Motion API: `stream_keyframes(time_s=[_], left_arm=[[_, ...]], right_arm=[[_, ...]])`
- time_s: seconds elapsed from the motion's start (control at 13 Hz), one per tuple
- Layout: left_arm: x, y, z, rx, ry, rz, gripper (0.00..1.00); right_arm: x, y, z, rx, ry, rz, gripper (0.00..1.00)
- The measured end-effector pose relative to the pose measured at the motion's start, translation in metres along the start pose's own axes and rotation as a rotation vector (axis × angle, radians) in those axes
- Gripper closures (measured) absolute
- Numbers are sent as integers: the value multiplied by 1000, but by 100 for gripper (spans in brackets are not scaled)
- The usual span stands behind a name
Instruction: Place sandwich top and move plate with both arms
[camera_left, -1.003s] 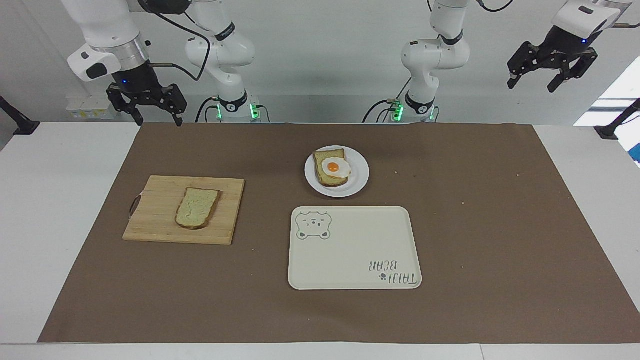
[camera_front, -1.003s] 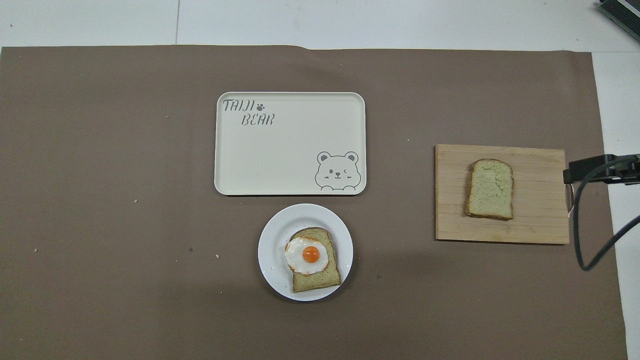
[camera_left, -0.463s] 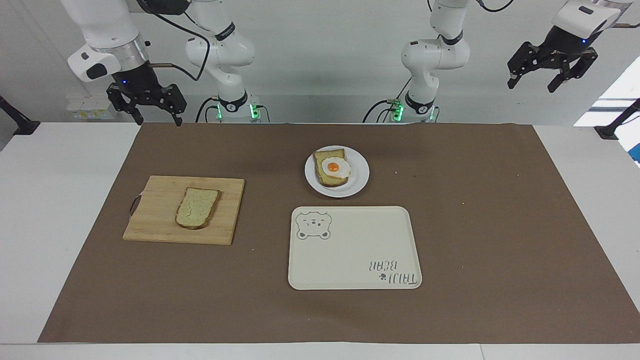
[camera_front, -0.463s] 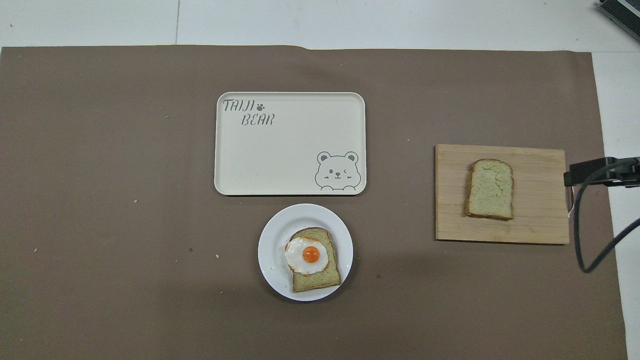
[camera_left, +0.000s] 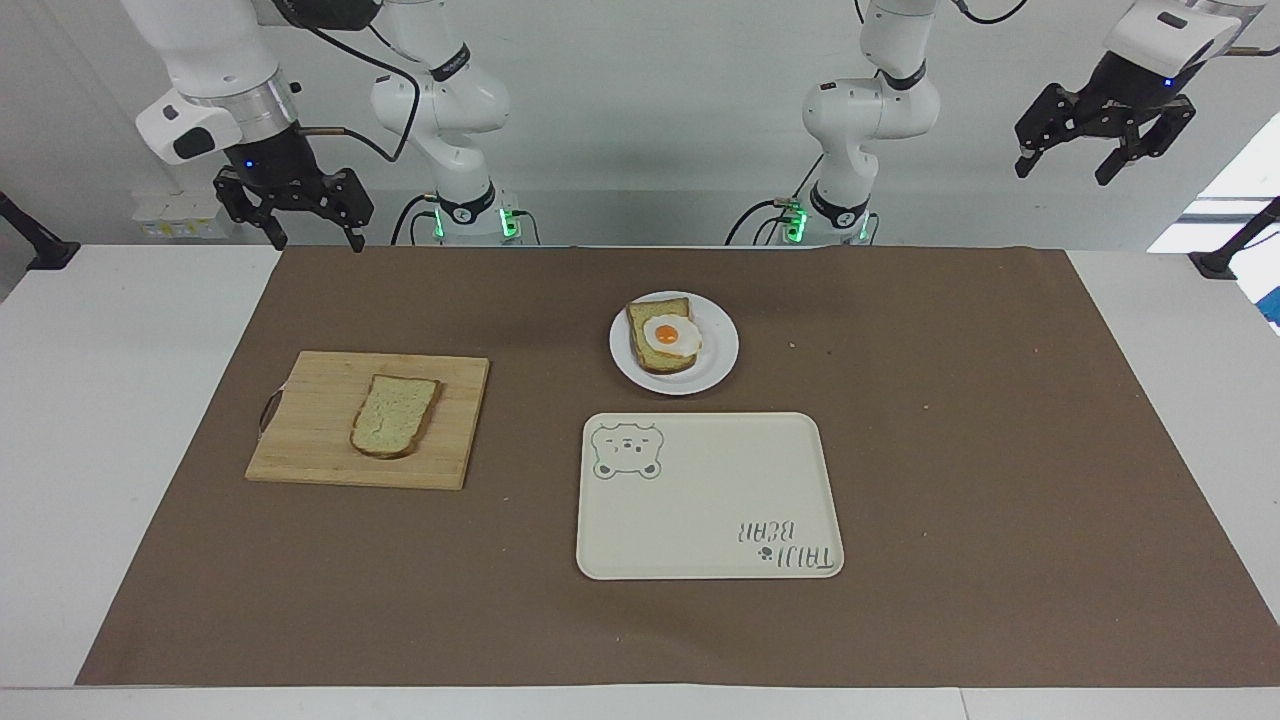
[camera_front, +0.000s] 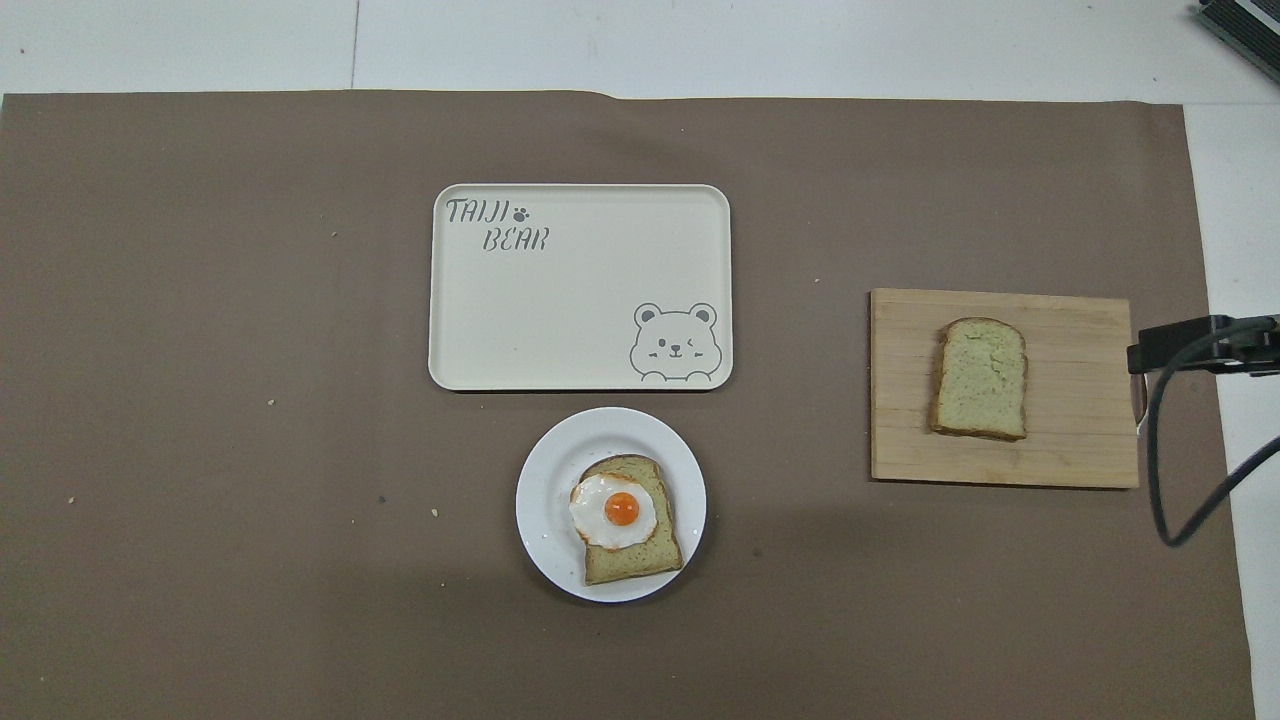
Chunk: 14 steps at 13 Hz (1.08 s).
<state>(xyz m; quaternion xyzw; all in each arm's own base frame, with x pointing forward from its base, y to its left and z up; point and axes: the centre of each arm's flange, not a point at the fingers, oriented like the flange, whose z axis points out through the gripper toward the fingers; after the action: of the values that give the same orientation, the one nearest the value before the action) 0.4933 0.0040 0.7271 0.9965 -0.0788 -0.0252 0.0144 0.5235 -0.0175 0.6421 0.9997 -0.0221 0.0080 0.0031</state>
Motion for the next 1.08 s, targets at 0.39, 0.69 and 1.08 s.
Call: stream_keyframes(time_s=[0.39,0.69,1.08], left_arm=[[0,0,0,0,0,0,0],[0,0,0,0,0,0,0],[0,0,0,0,0,0,0]], right_arm=[[0,0,1,0,-2,0,0],[-1,1,3,0,-6,2,0],[-3,14,10,0,-22,26,0]])
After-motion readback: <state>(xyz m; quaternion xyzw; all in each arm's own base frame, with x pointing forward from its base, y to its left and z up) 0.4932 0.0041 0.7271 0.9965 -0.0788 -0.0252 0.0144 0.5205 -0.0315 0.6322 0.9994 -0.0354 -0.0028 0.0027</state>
